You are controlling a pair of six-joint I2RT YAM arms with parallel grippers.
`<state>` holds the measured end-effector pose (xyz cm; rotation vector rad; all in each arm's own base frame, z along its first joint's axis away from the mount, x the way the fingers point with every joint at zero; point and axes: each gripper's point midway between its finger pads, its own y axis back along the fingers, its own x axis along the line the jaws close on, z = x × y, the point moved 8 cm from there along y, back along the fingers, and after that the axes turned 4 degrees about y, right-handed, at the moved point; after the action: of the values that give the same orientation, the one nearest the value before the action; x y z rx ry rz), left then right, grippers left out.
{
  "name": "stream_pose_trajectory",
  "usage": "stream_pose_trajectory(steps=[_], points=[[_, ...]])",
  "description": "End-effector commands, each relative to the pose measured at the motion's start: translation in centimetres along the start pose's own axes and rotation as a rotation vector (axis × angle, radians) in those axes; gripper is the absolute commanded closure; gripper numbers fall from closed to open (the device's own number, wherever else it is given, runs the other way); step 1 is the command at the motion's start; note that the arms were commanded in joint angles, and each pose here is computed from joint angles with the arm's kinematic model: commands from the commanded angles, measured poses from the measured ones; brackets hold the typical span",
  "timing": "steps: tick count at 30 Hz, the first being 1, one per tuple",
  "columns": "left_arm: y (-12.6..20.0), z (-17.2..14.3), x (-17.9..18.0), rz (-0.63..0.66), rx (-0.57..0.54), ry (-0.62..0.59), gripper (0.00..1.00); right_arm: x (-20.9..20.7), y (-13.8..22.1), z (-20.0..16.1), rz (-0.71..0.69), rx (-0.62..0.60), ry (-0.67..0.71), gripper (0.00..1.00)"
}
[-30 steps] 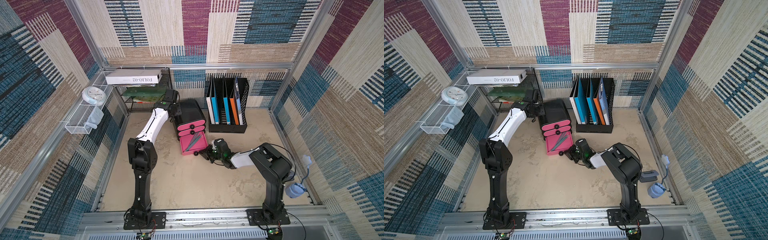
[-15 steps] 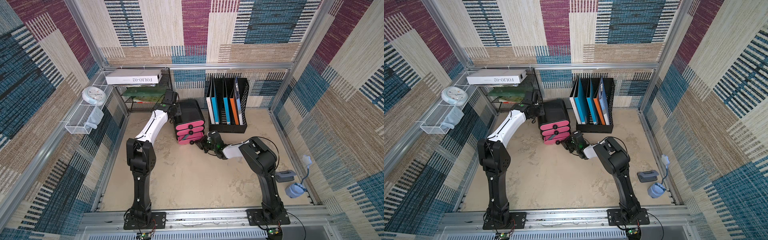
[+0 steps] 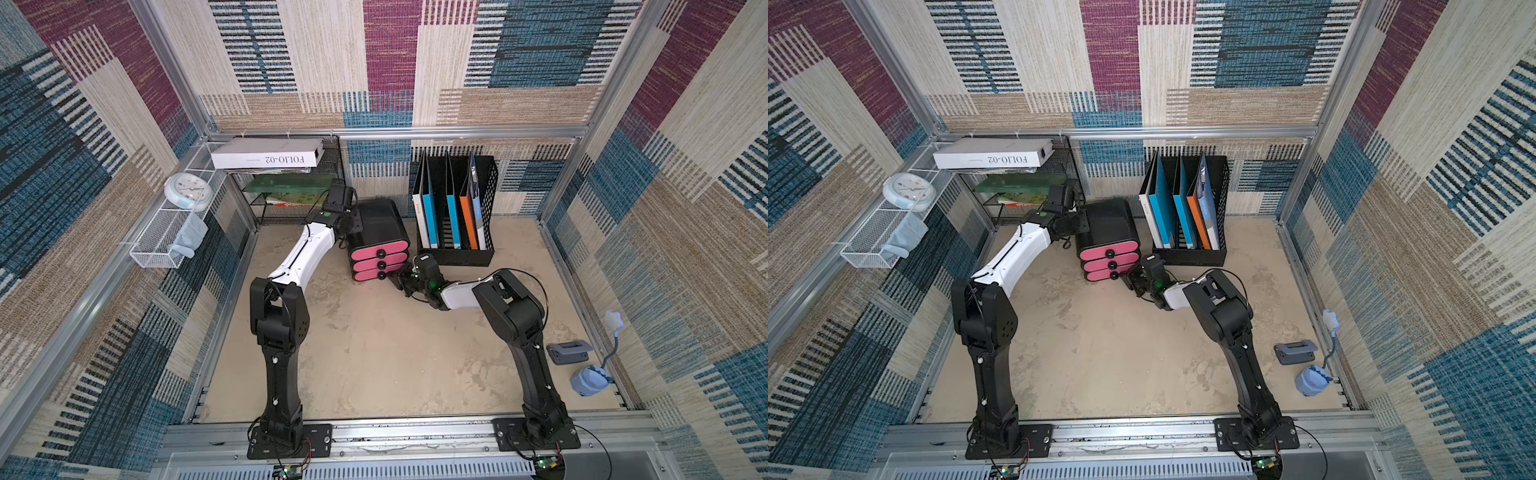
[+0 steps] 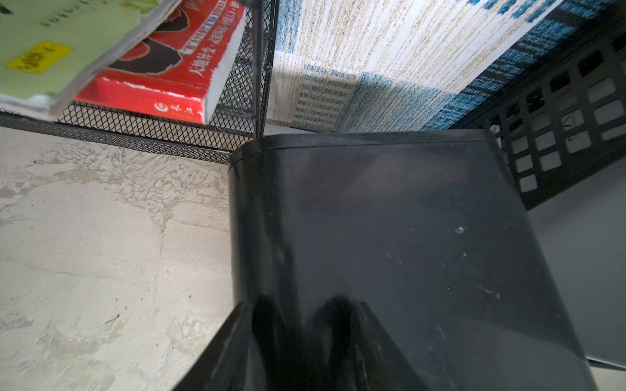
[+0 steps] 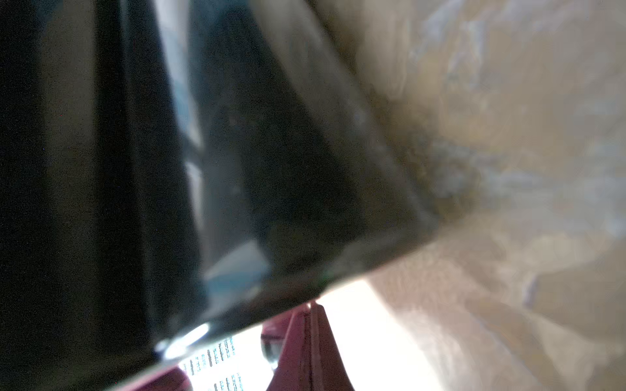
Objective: Please place the pencils in the drawer according to their color
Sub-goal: Close the drawer in the storage box, then reset both arms
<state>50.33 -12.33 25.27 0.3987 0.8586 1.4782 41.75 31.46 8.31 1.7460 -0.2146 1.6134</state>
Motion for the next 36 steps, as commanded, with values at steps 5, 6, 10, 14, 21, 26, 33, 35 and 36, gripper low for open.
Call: stream_pose_trajectory(steps=[5,6,10,14,21,26,33,35,36], points=[[-0.1,-5.6,1.8,0.067,0.321,-0.051,0.5,1.5,0.5,0.4,0.066,0.012,0.044,1.0],[0.0,-5.5,1.7,0.063,0.315,-0.054,0.5,1.7,0.9,0.3,0.069,0.015,0.052,1.0],[1.4,-4.5,1.4,0.04,0.265,-0.065,0.49,2.7,2.9,-0.2,0.083,0.022,0.075,1.0],[4.0,-2.7,0.7,-0.002,0.191,-0.073,0.48,3.7,5.5,-0.9,0.092,0.026,0.107,1.0],[12.0,-0.6,-1.5,-0.142,0.044,-0.12,0.48,5.6,12.1,-2.5,0.094,0.022,0.165,0.98],[19.5,-1.7,-2.6,-0.292,-0.052,-0.166,0.47,7.9,17.7,-3.3,0.054,-0.001,0.294,0.84],[27.5,-5.5,0.0,-0.289,-0.18,-0.184,0.45,10.2,26.7,-2.4,-0.054,-0.166,0.466,0.19],[28.7,-6.8,1.6,-0.239,-0.217,-0.181,0.43,10.7,29.1,-1.7,-0.069,-0.223,0.512,0.06],[29.0,-7.3,2.4,-0.208,-0.232,-0.178,0.42,10.9,30.0,-1.4,-0.082,-0.246,0.526,0.0]])
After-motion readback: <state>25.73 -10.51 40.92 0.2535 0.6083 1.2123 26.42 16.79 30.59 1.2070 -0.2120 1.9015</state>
